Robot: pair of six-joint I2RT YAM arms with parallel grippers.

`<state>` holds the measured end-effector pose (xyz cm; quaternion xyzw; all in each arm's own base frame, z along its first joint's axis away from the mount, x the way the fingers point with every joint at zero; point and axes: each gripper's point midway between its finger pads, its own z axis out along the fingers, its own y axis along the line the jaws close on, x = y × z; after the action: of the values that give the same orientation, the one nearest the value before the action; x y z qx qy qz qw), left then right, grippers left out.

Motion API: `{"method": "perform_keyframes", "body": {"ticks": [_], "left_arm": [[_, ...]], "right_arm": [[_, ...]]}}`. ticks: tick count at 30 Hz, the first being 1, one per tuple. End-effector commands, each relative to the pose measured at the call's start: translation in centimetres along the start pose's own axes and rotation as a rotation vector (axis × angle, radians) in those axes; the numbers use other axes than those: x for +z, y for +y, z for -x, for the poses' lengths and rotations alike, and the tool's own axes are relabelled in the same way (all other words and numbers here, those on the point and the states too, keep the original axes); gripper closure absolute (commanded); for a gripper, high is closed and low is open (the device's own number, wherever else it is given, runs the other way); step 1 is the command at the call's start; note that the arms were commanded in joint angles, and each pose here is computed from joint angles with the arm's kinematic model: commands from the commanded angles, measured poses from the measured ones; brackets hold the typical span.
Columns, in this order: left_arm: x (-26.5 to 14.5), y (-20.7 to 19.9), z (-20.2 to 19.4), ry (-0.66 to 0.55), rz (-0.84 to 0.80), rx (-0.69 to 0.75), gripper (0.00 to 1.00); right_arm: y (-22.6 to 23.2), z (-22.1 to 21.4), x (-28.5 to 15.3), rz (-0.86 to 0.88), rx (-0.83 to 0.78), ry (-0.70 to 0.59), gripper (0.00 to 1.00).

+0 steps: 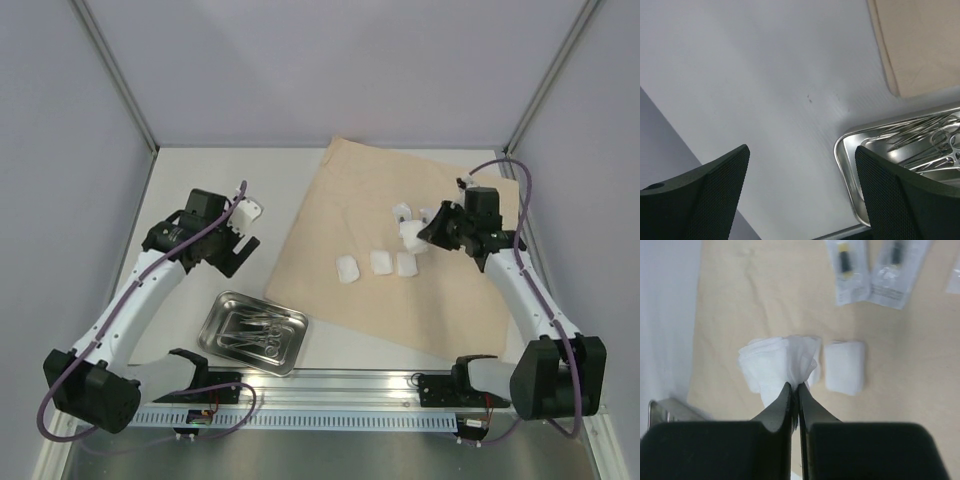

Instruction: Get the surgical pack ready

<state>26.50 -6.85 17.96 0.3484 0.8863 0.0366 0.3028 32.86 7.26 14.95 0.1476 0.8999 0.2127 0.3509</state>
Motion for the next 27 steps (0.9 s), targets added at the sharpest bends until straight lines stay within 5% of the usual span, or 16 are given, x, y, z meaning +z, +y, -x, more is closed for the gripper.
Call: {"method": "perform_keyframes", "body": {"ticks": [1,9,15,21,27], "left_arm": [[-1.5,2.6,-2.1,0.048,0.112,-0.064,0.04],[-2.9,5.9,-6.9,0.088,0.216,-0.289,0.03],[-2.8,6.6,-10.4,0.138,0.263,-0.4,0.03],[-3.5,7.3,-11.1,0.132,0.33,-0.442,0.03],[-3.9,7.5,-11.2,0.117,0.361,-0.453,0.02]], "right_arm": [[6.3,-1.4,-1.9,0.159,-0.221,0.042,1.0],[23.8,-12.0,-4.6,0.665,-0.661,0.195,1.0],[31.2,-19.2,-1.6,0.745,-0.741,0.352,1.0],[36.5,-24.7,0.2,0.777,-0.688,0.45,0.99],[37.7,-29.7,1.5,0.826,-1.018,0.501,1.0]]}}
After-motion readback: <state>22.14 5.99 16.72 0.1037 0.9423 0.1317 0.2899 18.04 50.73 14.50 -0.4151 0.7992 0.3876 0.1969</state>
